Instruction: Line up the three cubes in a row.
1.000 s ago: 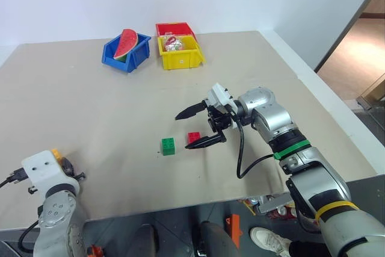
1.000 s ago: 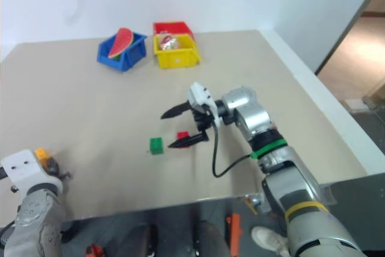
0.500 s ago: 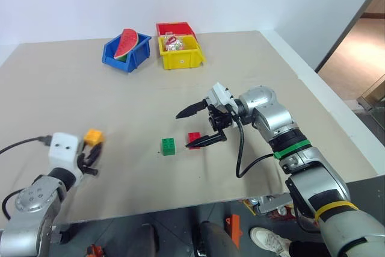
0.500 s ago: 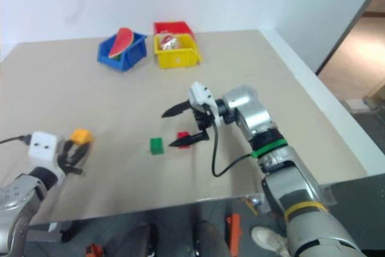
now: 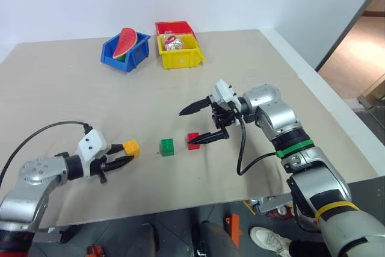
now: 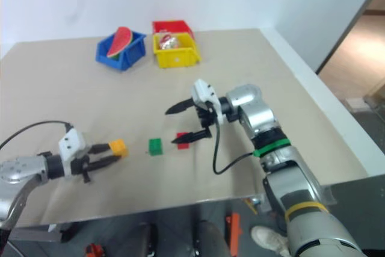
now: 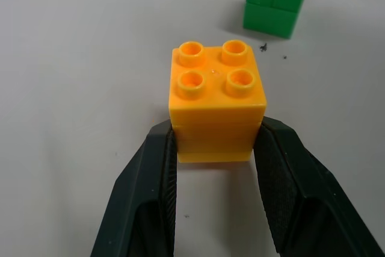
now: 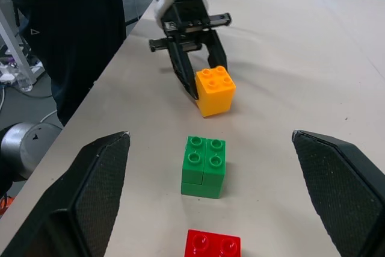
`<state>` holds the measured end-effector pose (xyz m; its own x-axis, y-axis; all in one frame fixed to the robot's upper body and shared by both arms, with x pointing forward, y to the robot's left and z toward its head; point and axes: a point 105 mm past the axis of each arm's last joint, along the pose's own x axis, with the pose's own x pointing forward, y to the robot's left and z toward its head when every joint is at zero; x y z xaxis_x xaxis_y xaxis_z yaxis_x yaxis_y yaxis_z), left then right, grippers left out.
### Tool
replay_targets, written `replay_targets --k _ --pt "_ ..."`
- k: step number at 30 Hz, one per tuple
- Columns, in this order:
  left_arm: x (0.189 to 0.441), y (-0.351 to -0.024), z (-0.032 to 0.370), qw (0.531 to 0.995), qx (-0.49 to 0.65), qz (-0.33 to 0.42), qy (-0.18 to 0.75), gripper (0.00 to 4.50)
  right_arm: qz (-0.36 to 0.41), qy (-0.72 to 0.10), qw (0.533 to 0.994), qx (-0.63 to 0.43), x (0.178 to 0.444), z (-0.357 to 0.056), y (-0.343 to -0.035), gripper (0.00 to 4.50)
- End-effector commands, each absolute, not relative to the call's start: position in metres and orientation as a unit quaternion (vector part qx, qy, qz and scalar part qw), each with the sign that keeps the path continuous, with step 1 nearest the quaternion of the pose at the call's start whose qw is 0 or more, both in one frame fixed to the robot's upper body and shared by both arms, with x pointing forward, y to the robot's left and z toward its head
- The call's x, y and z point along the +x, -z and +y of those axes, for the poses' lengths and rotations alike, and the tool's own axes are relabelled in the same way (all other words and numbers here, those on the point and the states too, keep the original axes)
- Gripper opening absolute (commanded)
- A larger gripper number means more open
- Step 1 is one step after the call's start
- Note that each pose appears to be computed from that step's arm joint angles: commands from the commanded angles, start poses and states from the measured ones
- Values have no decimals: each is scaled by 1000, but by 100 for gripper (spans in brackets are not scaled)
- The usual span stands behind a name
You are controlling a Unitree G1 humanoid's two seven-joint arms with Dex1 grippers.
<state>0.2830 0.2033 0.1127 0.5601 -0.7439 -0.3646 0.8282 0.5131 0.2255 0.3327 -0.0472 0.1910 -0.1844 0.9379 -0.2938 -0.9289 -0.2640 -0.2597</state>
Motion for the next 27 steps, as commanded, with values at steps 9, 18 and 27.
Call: replay_targets --k 9,18,27 --pt "292 -116 184 806 222 105 539 127 -34 -764 613 -196 333 -48 -206 450" --pt "290 -111 192 794 235 120 547 127 -31 -759 618 -202 333 -53 -205 450" --pt "285 -117 198 795 231 120 547 127 -26 -758 618 -207 332 -57 -203 450"
